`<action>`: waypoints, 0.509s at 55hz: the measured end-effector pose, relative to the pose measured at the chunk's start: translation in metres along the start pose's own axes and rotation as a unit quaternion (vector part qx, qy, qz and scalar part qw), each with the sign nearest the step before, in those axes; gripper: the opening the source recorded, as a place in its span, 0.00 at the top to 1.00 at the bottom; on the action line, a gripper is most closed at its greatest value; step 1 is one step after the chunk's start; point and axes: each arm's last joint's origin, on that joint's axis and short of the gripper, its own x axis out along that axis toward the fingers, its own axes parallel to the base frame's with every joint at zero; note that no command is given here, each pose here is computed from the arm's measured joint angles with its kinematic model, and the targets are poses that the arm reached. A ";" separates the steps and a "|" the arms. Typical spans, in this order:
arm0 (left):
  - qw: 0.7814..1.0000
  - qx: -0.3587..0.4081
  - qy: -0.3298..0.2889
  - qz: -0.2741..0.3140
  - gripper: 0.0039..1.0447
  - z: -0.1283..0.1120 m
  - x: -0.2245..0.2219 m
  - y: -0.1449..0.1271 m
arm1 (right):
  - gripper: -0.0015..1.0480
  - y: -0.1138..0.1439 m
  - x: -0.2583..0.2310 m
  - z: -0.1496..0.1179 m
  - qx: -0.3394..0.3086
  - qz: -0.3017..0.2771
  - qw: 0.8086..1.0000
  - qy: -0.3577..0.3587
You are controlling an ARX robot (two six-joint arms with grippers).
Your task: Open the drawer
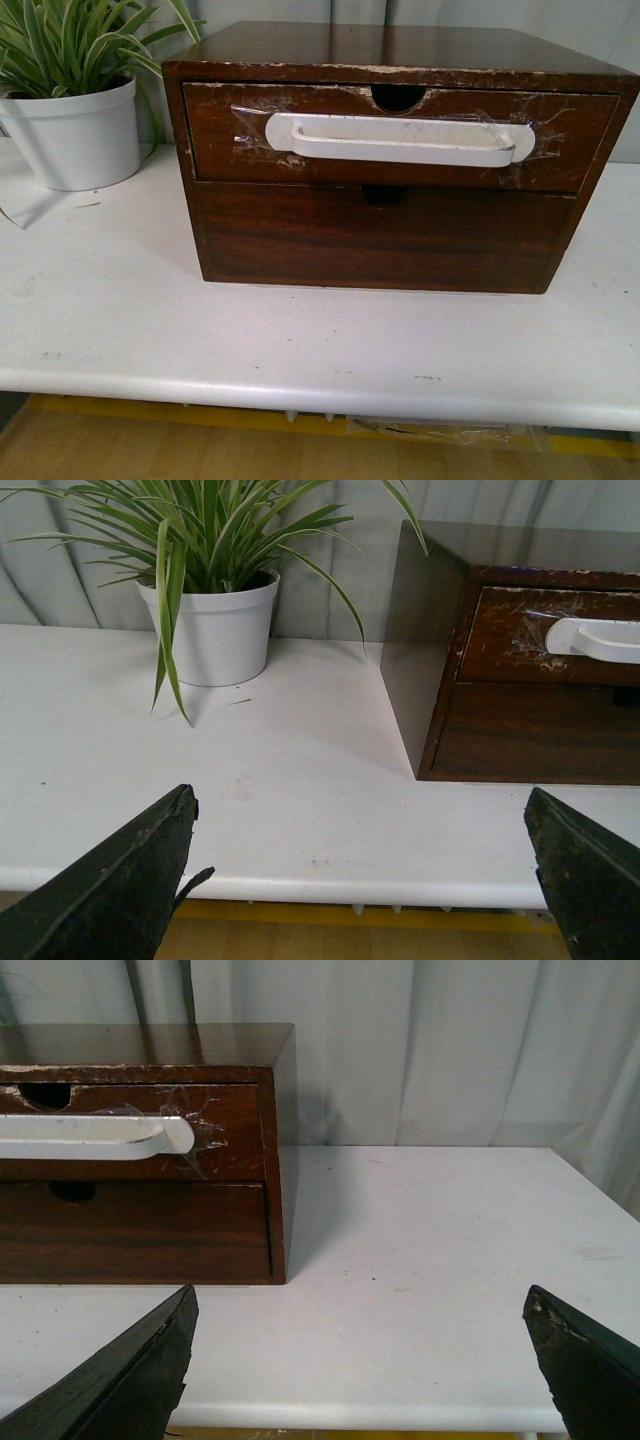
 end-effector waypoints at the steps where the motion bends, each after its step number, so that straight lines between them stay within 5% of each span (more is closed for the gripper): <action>1: 1.000 0.000 0.000 0.000 0.06 0.000 0.000 0.000 | 0.09 0.000 0.000 0.000 0.000 0.000 1.000 0.000; 28: 1.000 0.000 0.000 0.000 0.06 0.000 0.000 0.000 | 0.09 0.000 0.000 0.000 0.000 0.000 1.000 0.000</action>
